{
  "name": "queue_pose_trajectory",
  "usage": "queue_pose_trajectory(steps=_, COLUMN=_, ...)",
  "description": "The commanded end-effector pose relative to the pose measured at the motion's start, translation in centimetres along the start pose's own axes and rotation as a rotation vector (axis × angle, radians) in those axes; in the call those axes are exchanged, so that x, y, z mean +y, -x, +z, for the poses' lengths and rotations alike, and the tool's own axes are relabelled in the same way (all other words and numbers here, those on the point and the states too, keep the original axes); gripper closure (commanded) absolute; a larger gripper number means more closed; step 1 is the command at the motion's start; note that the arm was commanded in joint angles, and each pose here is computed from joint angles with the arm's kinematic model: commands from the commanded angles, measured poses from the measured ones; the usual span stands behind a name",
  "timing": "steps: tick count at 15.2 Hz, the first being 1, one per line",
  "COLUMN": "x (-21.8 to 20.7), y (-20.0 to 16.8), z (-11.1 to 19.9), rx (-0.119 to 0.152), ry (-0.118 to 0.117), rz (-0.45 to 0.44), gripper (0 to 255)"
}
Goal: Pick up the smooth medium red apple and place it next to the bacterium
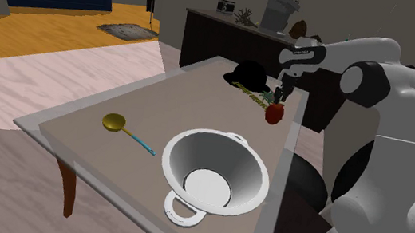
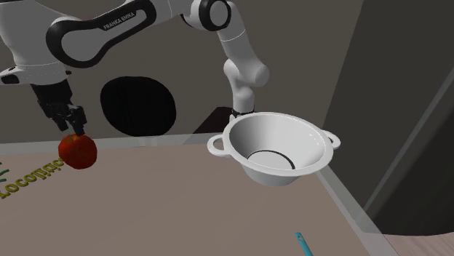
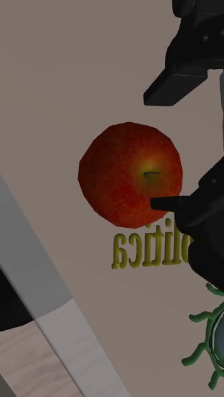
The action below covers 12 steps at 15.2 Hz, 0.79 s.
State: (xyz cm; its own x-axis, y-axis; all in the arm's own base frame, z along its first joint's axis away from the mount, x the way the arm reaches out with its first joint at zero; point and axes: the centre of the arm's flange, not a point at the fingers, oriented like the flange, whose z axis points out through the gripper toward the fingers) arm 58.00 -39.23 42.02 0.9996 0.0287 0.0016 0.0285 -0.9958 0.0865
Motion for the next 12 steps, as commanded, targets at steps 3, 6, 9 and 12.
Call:
queue_pose_trajectory(steps=3, x=0.0, y=0.0, z=0.0, rx=0.0, ry=0.0, rz=0.0, gripper=0)
queue_pose_trajectory(steps=6, x=0.0, y=0.0, z=-2.6, rx=0.0, ry=0.0, rz=0.0, gripper=0)
queue_pose_trajectory(steps=9, x=0.0, y=0.0, z=-5.0, rx=0.0, ry=0.0, rz=0.0, gripper=0)
queue_pose_trajectory(steps=12, x=0.0, y=0.0, z=-5.0, rx=0.0, ry=0.0, rz=0.0, gripper=0)
